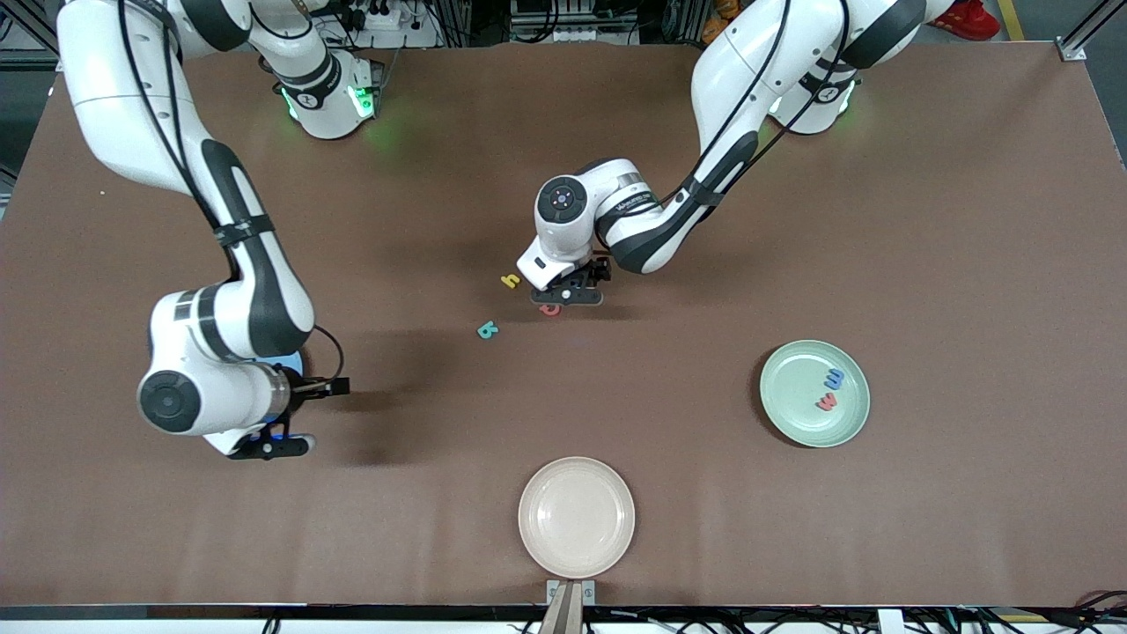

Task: Sort uppercase to blue plate, lowercase to green plate
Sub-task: 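Grasp the e with the left gripper while the right gripper reaches the R, then drop the e on the green plate while the right gripper grasps the R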

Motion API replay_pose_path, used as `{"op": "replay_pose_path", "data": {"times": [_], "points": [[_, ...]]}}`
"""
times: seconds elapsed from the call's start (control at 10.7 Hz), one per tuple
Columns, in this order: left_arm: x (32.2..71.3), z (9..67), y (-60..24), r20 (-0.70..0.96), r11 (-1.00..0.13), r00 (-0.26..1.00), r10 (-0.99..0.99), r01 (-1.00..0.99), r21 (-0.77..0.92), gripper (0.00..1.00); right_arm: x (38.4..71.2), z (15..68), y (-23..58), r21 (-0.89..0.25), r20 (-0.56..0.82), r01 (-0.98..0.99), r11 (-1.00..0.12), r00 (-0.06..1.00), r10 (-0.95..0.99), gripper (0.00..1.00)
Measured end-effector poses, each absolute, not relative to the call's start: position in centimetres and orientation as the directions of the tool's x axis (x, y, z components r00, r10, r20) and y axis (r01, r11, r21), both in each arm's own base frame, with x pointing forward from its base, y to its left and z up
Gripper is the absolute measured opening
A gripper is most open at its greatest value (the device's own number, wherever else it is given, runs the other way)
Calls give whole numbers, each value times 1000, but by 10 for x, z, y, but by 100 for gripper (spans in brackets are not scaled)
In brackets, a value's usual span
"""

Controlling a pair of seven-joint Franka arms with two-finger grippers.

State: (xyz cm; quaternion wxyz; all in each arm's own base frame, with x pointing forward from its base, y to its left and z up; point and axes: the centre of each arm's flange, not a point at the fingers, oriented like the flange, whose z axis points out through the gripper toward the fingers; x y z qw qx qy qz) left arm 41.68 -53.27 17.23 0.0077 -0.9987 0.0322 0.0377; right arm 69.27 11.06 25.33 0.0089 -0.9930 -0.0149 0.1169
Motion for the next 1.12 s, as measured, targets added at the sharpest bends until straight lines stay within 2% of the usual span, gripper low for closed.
{"op": "replay_pose_path", "data": {"times": [0.19, 0.47, 0.75, 0.84, 0.93, 1.12], "points": [[417, 170, -530, -59, -996, 995, -81, -82, -27, 100, 685, 235, 126, -13, -214, -8, -1000, 977, -5, 100], [417, 169, -529, -54, -995, 995, -88, -89, -33, 100, 674, 235, 178, 12, -198, -79, -997, 977, -80, 100], [416, 169, -530, -53, -995, 994, -91, -93, -34, 95, 659, 236, 240, 42, -161, -244, -969, 956, -247, 100], [416, 168, -530, -50, -995, 994, -94, -96, -35, 93, 653, 236, 259, 53, -143, -342, -938, 927, -346, 100], [416, 168, -530, -47, -994, 994, -99, -100, -36, 86, 646, 234, 277, 64, -126, -453, -889, 880, -457, 100], [415, 169, -531, -45, -994, 994, -103, -104, -36, 79, 636, 215, 292, 39, -79, -666, -745, 741, -667, 100]]}}
